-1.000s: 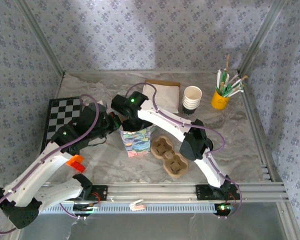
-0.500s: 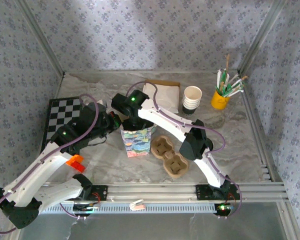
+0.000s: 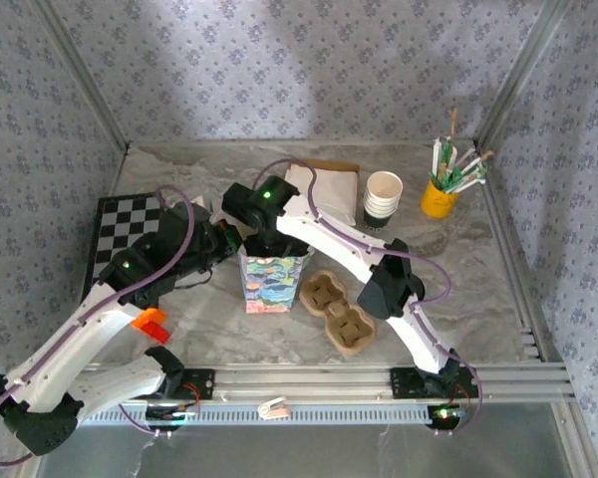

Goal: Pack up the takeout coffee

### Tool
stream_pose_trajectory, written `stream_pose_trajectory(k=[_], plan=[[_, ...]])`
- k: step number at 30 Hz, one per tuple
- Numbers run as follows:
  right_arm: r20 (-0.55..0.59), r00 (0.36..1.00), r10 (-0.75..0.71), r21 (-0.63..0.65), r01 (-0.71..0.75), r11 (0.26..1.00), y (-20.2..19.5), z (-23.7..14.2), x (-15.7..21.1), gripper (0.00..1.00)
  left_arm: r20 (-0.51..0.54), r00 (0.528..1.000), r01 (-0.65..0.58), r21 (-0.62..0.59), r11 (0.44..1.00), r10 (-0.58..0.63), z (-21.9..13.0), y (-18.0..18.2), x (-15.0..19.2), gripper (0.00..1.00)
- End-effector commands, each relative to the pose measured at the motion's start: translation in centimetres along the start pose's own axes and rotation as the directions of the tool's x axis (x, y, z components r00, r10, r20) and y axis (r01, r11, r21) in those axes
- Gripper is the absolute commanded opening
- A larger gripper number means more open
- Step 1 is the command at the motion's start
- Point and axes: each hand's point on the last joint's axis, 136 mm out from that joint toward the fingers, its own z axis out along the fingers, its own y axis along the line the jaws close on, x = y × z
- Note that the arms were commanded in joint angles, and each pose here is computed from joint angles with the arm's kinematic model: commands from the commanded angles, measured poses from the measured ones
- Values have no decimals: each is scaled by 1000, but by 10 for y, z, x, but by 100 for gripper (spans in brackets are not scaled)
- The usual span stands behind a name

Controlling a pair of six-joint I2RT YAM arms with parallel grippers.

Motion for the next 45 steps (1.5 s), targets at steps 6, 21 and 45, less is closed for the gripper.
stream_pose_trajectory(k=[6, 21, 45], plan=[[33, 998, 45, -27, -44, 999, -4, -17, -6, 100, -49, 998, -43, -150, 988, 36, 0, 40, 16, 0], [32, 990, 141, -85, -138, 987, -1, -19, -14, 100, -86, 996, -38, -157, 987, 25, 9, 38, 22, 0], [21, 986, 166, -62, -164, 984, -8, -4, -16, 100, -47, 998, -54, -87, 995, 50, -10, 18, 7, 24]])
